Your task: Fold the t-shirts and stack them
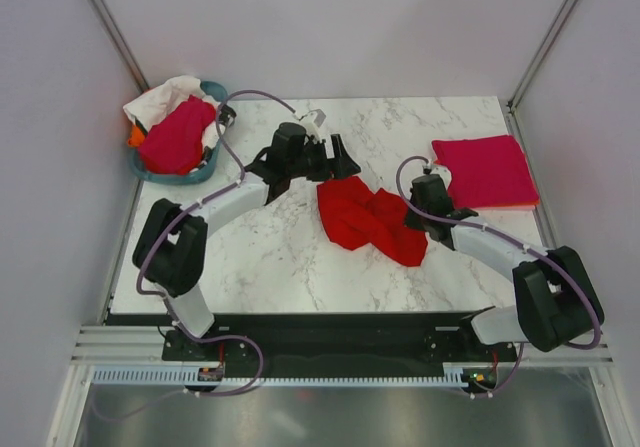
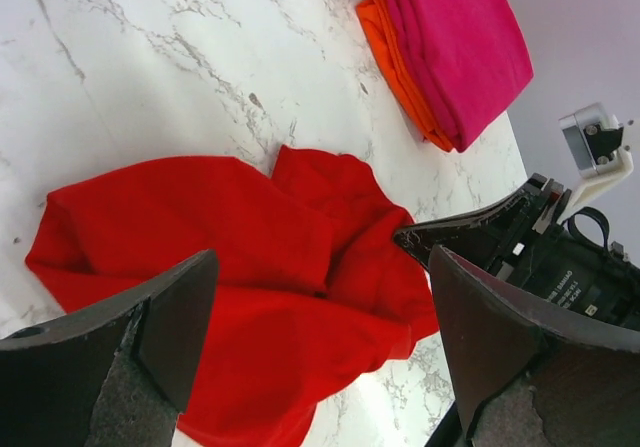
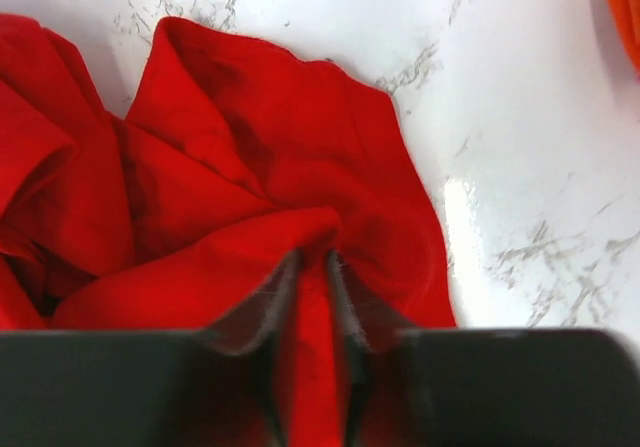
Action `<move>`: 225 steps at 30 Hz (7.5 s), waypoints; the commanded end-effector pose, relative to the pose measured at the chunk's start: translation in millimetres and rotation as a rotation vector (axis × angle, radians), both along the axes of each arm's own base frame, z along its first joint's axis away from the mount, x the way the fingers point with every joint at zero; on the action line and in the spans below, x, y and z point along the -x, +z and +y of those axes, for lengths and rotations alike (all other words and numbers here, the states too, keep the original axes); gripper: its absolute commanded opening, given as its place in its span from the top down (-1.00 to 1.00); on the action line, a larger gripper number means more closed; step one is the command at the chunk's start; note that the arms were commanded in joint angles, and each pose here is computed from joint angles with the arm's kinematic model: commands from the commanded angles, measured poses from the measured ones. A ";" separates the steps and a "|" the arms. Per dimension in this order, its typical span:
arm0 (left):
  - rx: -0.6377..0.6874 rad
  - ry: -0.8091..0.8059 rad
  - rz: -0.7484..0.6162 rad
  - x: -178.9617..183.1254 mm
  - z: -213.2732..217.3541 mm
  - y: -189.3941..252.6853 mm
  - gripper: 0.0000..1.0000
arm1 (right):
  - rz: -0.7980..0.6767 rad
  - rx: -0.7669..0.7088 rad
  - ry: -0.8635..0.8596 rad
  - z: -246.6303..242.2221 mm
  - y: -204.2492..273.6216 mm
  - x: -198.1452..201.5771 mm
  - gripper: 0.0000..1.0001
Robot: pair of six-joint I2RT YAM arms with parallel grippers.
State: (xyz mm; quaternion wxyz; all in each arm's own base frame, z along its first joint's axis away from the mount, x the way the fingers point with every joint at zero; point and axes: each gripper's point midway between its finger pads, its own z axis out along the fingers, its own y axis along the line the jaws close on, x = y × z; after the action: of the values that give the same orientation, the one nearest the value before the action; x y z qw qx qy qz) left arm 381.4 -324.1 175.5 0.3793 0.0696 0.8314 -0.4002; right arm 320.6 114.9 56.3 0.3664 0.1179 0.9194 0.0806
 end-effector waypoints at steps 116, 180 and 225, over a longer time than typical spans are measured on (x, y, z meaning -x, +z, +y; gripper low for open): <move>-0.142 0.959 0.084 107.3 281.1 -25.5 -0.54 | -0.071 -0.106 0.103 5.8 57.5 10.3 -0.32; -0.113 0.825 0.169 111.5 254.1 -59.6 -0.45 | -0.027 0.093 -0.158 -44.5 -2.0 -14.6 0.81; -0.121 0.771 0.164 107.4 246.2 -61.1 -0.43 | -0.047 0.092 -0.188 -50.2 -13.3 -9.0 0.08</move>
State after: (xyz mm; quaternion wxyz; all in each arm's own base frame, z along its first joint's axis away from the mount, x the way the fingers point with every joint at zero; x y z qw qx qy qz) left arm 267.7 -75.7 102.5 0.4086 -0.2794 0.8507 -0.1767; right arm 318.6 68.0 32.7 0.3825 0.1749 0.9071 0.0153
